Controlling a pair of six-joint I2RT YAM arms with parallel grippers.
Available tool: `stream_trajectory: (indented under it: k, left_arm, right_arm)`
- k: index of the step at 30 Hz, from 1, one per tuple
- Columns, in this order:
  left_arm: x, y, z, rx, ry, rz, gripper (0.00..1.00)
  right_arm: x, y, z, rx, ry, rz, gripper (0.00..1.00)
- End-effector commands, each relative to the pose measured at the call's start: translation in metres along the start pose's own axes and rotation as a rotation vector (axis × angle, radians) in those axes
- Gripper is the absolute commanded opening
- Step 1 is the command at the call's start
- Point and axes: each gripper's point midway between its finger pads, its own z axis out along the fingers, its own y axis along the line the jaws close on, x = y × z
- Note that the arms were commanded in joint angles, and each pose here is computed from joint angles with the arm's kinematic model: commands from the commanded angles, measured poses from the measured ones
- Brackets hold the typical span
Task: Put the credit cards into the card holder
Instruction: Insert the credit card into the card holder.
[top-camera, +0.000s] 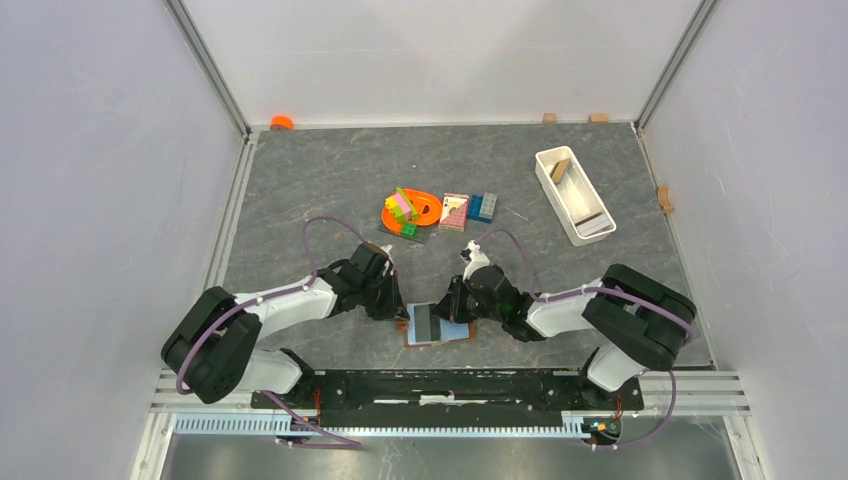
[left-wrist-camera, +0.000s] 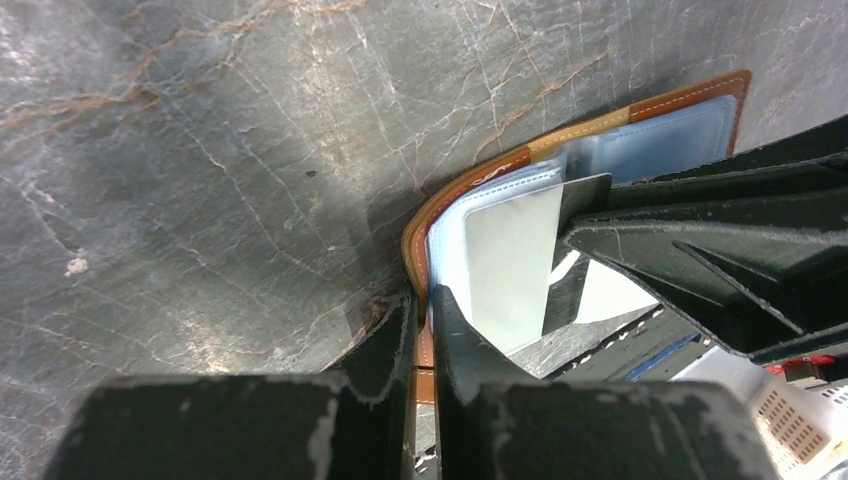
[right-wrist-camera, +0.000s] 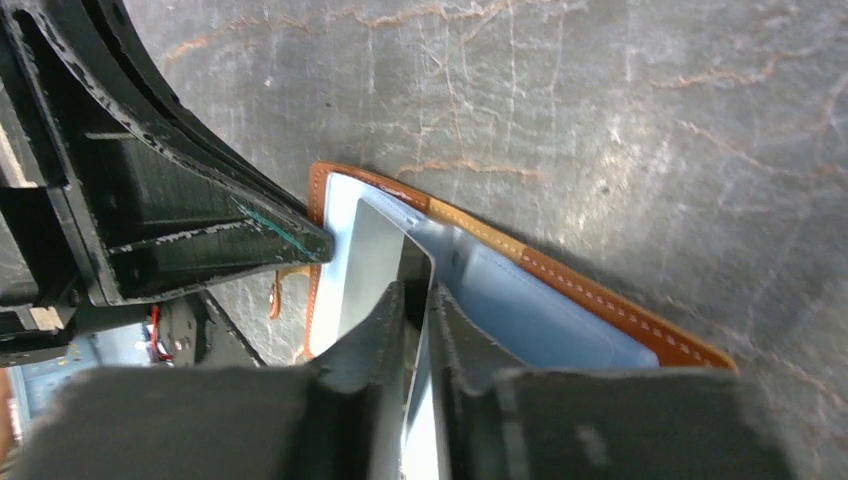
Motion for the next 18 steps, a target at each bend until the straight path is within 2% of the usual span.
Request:
stream_trajectory:
  k: [1, 5, 7, 11, 18]
  left_arm:
    - [0.003, 0.006, 0.002, -0.019, -0.013, -0.006, 0.09]
    - [0.003, 0.006, 0.002, -0.016, -0.012, -0.005, 0.08]
    - [0.003, 0.005, 0.002, -0.013, -0.011, -0.005, 0.08]
    - [0.002, 0.002, 0.000, -0.001, -0.015, -0.005, 0.10]
    - [0.003, -0.001, -0.003, 0.018, -0.016, -0.010, 0.19]
  right_arm:
    - [0.011, -0.021, -0.016, 0.125, 0.040, -0.093, 0.24]
    - [0.000, -0.023, -0.026, 0.168, 0.001, -0.130, 0.39]
    - [-0.001, -0.023, -0.028, 0.168, 0.001, -0.130, 0.43]
    - [0.008, -0.015, -0.027, 0.139, 0.032, -0.125, 0.43]
    - [0.019, -0.001, -0.019, 0.108, 0.064, -0.121, 0.43]
